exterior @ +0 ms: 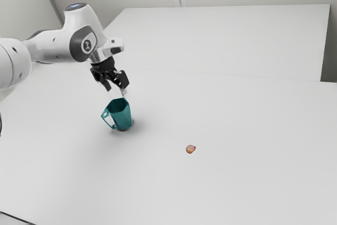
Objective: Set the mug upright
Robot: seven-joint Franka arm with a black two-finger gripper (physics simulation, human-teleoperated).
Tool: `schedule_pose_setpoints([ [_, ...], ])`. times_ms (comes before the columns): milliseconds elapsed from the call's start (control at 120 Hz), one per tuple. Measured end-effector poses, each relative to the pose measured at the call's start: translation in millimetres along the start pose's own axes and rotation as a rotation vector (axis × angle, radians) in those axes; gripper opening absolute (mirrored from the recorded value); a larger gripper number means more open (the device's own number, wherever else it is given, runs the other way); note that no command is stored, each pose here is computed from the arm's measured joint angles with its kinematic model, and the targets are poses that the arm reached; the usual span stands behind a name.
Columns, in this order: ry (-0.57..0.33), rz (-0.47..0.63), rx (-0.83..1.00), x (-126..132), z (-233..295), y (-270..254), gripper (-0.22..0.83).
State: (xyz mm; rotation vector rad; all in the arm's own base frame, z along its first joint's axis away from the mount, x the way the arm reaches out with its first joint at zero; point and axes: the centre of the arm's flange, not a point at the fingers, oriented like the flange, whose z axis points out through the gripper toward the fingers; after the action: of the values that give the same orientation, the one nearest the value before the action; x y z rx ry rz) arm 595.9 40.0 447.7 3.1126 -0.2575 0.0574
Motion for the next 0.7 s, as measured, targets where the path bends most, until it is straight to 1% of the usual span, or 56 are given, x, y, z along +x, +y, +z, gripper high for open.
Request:
schedule_pose_setpoints([
  [100,0.025,0.0,-0.001,-9.7,-50.0,7.3,0.53],
  [175,0.041,0.001,0.002,-10.9,-87.1,10.4,0.56],
  [342,0.043,0.001,0.004,-21.9,-144.2,16.7,0.59],
  [467,0.012,0.0,0.0,-29.7,-156.4,20.1,0.6],
  [700,-0.036,-0.004,-0.017,-34.9,-152.8,23.3,0.61],
])
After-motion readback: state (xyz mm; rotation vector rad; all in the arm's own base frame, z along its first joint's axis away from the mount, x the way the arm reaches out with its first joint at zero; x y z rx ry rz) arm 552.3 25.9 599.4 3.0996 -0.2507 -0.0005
